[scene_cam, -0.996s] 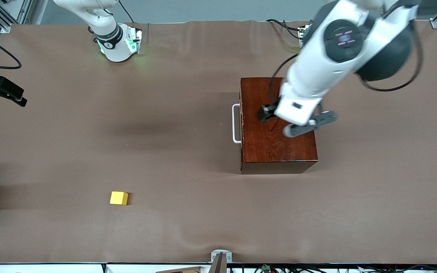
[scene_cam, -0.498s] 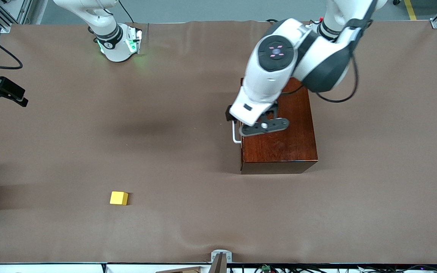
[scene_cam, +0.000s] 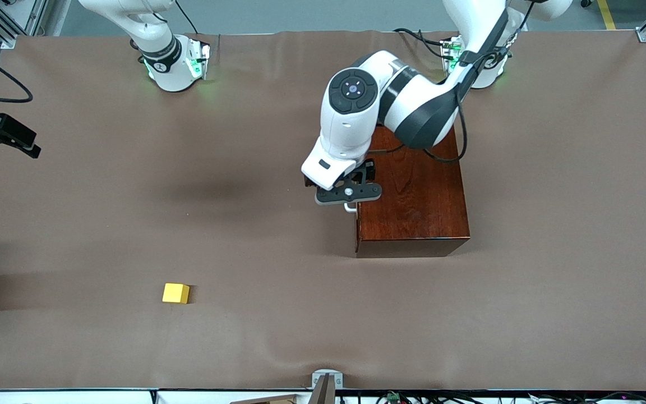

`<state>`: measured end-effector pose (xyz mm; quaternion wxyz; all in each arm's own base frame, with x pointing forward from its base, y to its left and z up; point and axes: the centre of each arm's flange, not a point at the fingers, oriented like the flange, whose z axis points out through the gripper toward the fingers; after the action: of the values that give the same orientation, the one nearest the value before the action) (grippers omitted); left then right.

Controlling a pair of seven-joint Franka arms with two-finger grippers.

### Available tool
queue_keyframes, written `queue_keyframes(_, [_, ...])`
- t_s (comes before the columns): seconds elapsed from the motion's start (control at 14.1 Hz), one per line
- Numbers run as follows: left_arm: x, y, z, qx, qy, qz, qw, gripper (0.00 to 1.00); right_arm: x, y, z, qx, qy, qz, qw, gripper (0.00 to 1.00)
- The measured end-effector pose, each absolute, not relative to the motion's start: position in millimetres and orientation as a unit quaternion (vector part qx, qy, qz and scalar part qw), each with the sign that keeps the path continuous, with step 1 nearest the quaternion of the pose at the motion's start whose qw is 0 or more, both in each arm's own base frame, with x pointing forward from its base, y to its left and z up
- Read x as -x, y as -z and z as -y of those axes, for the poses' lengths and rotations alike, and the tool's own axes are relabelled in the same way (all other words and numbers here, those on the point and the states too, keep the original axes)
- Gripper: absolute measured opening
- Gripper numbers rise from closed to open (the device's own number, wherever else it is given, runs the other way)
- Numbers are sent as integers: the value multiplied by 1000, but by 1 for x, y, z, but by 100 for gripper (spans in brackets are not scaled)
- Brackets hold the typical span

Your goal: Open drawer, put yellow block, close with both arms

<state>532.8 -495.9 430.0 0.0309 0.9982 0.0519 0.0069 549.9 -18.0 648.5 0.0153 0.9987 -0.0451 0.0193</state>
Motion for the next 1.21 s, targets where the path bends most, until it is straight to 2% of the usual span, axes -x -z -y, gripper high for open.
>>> queue_keyframes(0.64, [-499, -383, 541, -999, -28, -18, -15, 100, -550, -649, 17, -999, -20, 45, 15, 100])
queue_keyframes(1.21, [-495, -368, 554, -999, -33, -9, -19, 100, -550, -649, 17, -999, -20, 44, 15, 100])
